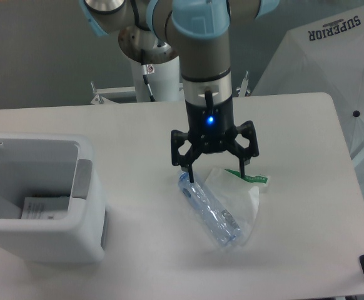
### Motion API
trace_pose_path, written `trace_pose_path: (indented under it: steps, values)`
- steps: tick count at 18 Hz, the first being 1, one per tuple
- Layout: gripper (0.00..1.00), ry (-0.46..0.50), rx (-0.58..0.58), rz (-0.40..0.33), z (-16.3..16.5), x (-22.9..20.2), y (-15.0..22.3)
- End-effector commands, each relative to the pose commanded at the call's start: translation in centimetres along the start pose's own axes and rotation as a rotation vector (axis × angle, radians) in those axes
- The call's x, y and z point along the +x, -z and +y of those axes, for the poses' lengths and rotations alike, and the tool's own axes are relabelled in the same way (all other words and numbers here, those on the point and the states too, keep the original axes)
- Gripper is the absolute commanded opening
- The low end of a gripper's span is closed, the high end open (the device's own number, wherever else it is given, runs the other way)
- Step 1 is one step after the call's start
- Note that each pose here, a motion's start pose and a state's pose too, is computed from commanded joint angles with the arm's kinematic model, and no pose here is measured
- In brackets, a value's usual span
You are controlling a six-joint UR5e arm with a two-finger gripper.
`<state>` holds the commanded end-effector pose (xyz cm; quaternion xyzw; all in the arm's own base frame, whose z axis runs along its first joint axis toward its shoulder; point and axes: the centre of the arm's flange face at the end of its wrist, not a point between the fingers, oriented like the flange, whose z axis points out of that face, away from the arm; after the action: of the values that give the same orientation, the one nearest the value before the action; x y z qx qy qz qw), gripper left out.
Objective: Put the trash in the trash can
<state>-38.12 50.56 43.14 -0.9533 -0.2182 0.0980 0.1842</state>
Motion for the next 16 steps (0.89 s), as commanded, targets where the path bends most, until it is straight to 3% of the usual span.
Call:
trace_pose_path:
  steps: [6,16]
  values:
    - [1.0,0.038,-0.105,0.051,2.3,2.1,-6.8]
    - [1.0,0.194,-0.206,0.058,2.3,-1.1,-15.3]
